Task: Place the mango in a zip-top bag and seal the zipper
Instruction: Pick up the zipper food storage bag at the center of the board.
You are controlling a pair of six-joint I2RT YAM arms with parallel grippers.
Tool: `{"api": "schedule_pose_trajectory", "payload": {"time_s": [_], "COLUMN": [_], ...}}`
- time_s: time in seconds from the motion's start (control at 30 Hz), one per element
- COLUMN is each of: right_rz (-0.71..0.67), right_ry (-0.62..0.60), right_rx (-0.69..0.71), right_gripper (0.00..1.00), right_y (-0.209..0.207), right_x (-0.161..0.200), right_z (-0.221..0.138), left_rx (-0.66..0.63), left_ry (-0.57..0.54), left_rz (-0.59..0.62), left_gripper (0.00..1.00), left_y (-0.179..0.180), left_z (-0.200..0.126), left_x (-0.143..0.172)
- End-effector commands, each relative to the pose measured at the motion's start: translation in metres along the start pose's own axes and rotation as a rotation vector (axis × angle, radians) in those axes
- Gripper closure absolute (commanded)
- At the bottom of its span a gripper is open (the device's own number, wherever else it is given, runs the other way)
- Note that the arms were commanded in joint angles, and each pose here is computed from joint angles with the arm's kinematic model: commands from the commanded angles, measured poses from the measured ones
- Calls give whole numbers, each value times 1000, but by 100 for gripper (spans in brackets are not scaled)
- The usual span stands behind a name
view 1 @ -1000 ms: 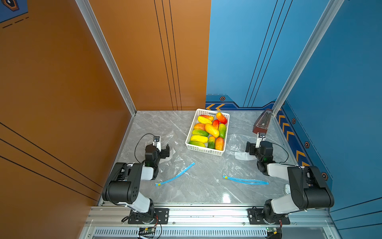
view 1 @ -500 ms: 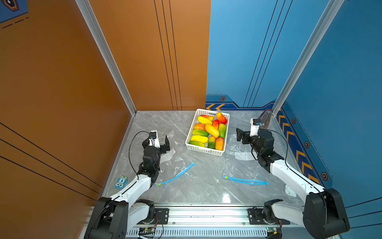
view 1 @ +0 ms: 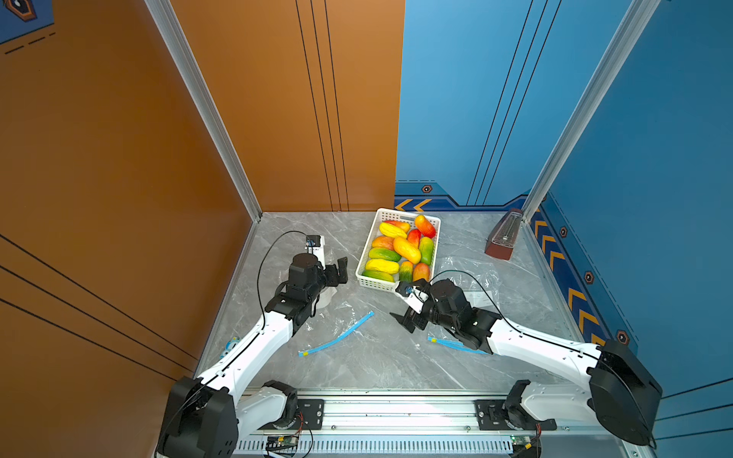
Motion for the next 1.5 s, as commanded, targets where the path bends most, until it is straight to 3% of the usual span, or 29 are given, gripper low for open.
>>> {"api": "schedule_pose_trajectory", "payload": {"time_s": [0.0, 0.13, 0.3, 0.63, 1.03, 1.37, 1.47], "right_rz": [-130, -227, -424, -575, -723, -678, -704], "right_ry": [88, 64, 80, 87, 104, 49, 47], "right_rx": [-9, -88, -44, -67, -83, -55, -53], "right_gripper": [8, 14, 17, 28, 24, 47, 48], "right_y": [-2, 21, 43, 61, 74, 74, 76], "right_x": [10, 10, 3, 0, 1, -10, -5], "right_z": [11, 28, 76, 136, 155, 166, 175], "left_rx": [-90, -78, -68, -94, -23, 21, 44], "left_ry": [194, 179, 224, 353, 494, 547, 557], "left_rz": [63, 23, -115, -401, -458, -443, -448], "left_gripper": [2, 2, 2, 1, 6, 8, 9], "left_y": [10, 15, 33, 69, 64, 57, 55], "left_z": [1, 1, 12, 46, 84, 95, 98], "left_x": [36, 40, 52, 88, 115, 128, 129]}}
Point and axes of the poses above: each gripper's point midway between its finger pads, its own z axis out along the fingers, its own y axis along the line the jaws close on, x = y × z, the point moved 7 cm from there along -z, back along the fingers, and after that the axes turned 13 degrees about z, right-handed, at the moved point
